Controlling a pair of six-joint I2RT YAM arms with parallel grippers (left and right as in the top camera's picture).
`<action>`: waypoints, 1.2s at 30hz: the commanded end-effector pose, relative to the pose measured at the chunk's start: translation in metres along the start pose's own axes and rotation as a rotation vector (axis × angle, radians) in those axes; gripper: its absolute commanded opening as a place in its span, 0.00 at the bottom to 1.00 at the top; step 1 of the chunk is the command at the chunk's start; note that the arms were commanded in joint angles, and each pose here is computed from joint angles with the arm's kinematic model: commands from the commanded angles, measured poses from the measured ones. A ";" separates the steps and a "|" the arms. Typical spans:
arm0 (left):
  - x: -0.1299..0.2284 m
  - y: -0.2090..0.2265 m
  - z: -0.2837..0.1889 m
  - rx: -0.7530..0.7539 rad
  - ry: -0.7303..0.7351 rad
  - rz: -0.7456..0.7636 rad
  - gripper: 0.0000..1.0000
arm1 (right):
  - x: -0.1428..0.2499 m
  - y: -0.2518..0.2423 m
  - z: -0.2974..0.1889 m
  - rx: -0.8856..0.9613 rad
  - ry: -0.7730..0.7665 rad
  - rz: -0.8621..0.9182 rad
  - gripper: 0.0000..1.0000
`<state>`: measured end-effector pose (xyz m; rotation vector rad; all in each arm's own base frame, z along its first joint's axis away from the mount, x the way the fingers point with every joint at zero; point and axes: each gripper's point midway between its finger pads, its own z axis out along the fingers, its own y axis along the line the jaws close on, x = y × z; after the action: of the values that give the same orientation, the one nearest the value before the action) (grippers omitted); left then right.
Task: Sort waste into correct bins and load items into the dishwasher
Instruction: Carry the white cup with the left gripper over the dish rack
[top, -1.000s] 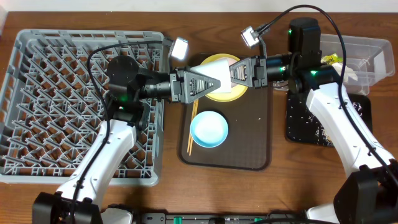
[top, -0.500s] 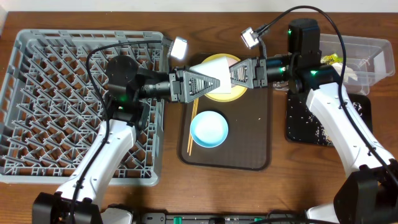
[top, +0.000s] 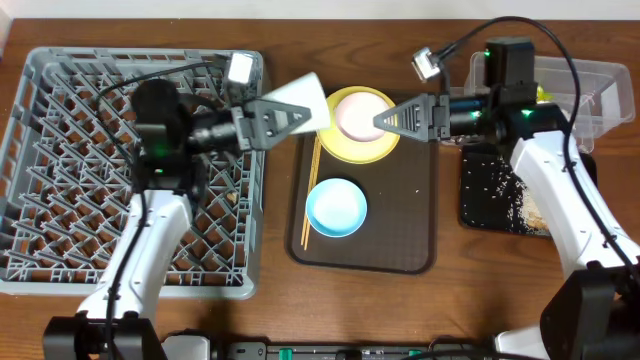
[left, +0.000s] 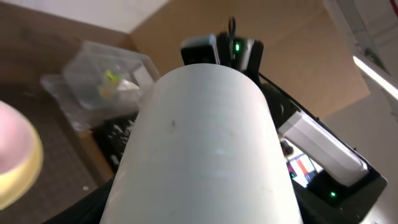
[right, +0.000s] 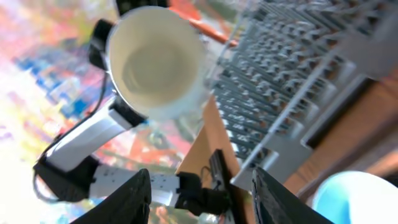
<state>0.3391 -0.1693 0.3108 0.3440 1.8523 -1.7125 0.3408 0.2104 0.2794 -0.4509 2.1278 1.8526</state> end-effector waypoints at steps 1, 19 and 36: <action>-0.008 0.001 -0.017 -0.017 -0.020 0.065 0.19 | -0.004 -0.021 -0.007 0.134 -0.036 -0.056 0.45; -0.060 0.055 -0.094 -0.291 -0.326 0.031 0.06 | 0.040 -0.082 -0.017 0.509 0.083 0.021 0.35; -0.049 0.136 -0.138 -0.732 -0.446 -0.073 0.06 | 0.043 -0.093 -0.024 0.583 0.090 0.022 0.33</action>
<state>0.4153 -0.0205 0.2270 -0.4014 1.9921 -1.0742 0.3397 0.1729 0.1827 -0.3313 2.5862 1.2156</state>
